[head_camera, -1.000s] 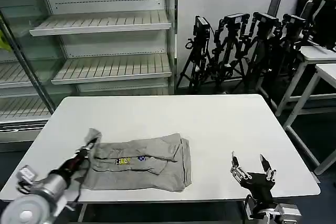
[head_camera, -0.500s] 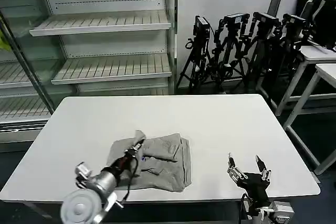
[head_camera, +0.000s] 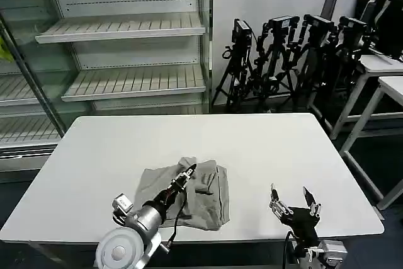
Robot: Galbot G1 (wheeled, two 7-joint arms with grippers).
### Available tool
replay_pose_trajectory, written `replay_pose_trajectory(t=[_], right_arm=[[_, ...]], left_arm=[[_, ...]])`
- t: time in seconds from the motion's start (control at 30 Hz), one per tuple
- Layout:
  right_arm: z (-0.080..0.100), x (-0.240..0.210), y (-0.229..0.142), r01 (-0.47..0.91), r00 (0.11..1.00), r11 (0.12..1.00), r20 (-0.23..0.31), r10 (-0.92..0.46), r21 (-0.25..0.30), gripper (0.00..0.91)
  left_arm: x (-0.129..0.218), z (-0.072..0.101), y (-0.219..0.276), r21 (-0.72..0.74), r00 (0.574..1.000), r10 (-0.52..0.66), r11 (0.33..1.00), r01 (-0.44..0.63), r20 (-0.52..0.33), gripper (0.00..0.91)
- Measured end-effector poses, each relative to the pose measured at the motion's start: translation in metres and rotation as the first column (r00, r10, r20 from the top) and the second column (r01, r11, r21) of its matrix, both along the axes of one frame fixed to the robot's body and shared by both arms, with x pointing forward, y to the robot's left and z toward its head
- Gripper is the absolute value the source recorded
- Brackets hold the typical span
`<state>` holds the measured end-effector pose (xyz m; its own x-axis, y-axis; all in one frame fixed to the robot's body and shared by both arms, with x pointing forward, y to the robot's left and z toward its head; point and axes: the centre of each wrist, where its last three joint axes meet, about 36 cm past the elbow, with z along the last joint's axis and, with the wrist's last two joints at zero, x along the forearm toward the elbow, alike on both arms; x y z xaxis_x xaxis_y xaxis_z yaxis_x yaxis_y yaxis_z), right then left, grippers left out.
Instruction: Fold and organize the clothes.
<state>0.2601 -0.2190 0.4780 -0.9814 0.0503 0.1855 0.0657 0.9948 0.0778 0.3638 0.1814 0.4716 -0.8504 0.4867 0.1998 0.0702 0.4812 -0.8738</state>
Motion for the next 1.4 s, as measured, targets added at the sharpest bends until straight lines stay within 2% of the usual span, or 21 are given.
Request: replay_pose_trajectory(t=[0.33,0.7,0.93,1.4], right_arm=[[-0.003,0.004,0.006,-0.011,1.000,1.000,0.002,0.011,0.019,0.907],[-0.008,0.007,0.011,-0.032,0.999,0.999,0.001,0.032,0.018,0.907],[-0.010,0.005,0.010,-0.029,1.000,0.999,-0.006,0.029,0.014,0.907],[-0.008,0.001,0.003,-0.018,1.000,1.000,-0.010,0.018,-0.004,0.907]], left_arm=[[-0.016,0.025,0.016,0.100,0.996,0.021,0.995,-0.030,0.089,0.907],[-0.031,0.026,0.089,0.328,0.996,0.044,0.942,-0.065,0.073,0.907],[-0.031,0.015,0.124,0.404,0.998,0.046,0.913,-0.055,0.031,0.907],[-0.019,-0.023,0.142,0.381,0.997,0.044,0.925,-0.019,-0.056,0.907]])
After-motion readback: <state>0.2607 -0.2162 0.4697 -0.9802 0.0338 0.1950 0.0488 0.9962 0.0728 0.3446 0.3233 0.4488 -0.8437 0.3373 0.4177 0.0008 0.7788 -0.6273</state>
